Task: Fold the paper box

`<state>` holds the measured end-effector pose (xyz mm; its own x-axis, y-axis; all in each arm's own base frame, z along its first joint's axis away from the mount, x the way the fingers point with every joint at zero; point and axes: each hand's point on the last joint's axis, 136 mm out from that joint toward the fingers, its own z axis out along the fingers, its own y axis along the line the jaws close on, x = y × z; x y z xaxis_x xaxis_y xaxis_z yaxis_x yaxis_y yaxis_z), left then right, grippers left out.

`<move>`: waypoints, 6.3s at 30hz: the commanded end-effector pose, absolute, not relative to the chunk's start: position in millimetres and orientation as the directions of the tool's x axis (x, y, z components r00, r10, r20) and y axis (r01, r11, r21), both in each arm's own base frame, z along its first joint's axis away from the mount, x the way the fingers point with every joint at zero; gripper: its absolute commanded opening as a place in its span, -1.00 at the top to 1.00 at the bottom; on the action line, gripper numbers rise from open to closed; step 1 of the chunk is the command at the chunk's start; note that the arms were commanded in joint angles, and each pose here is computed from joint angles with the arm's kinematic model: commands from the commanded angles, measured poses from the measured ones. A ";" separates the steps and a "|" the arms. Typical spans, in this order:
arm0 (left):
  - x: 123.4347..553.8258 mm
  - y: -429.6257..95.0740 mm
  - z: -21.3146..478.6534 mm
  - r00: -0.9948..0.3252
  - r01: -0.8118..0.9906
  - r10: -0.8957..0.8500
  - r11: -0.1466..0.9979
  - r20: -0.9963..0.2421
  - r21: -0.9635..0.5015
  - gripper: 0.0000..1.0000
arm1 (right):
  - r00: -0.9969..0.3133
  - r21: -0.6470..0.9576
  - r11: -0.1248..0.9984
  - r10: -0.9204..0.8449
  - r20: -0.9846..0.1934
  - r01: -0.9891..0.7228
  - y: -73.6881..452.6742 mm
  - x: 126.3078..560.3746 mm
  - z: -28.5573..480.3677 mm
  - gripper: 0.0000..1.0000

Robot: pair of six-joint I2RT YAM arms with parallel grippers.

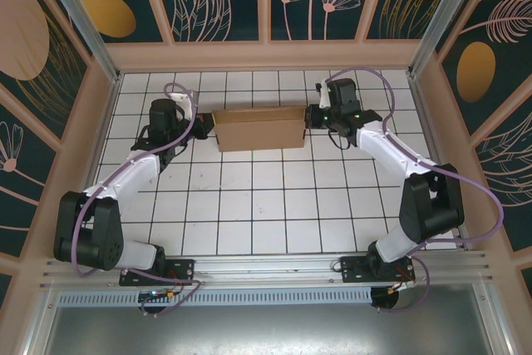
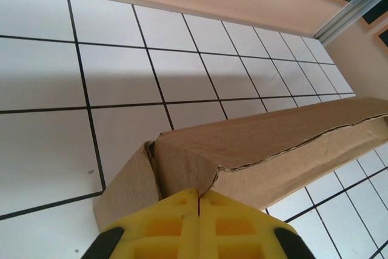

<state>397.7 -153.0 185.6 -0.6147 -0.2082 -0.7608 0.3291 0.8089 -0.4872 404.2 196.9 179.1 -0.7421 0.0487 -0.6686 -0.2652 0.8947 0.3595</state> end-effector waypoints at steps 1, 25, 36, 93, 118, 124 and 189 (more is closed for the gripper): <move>385.6 -151.2 162.9 -0.657 0.289 -0.199 0.825 -0.727 -0.486 1.00 | -0.800 0.210 0.952 -0.056 -0.598 -0.223 180.2 386.1 130.7 1.00; 382.8 -148.0 145.8 -0.675 0.243 -0.179 0.862 -0.715 -0.446 1.00 | -0.609 0.453 0.752 0.087 -0.788 -0.479 215.6 361.7 236.6 0.07; 382.9 -148.6 149.3 -0.668 0.254 -0.170 0.863 -0.725 -0.436 0.99 | -0.653 0.560 0.775 0.266 -0.709 -0.293 192.1 400.9 232.5 -0.02; 386.5 -137.7 124.2 -0.640 0.050 -0.577 0.628 -0.508 -0.776 0.34 | -0.814 0.504 0.860 0.231 -0.533 -0.086 182.5 376.7 102.3 0.26; 418.3 -123.6 221.1 -0.532 0.198 -0.555 0.653 -0.640 -0.731 -0.22 | -0.796 0.555 0.825 0.265 -0.544 -0.105 186.4 395.3 134.8 0.20; 422.4 -131.3 212.7 -0.566 0.207 -0.562 0.612 -0.604 -0.763 -0.17 | -0.800 0.556 0.825 0.265 -0.539 -0.101 187.0 395.9 130.6 0.20; 356.0 -176.7 62.0 -0.733 -0.010 -0.522 0.649 -0.436 -0.761 0.10 | -0.831 0.568 0.820 0.269 -0.487 -0.068 182.8 318.7 49.5 0.24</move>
<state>347.6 -162.4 52.4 -0.7284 -0.5214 -0.4446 -0.0603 0.6951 -0.7164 318.6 178.0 58.9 -0.8045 0.2755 -0.5263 -0.0829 0.8253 0.5586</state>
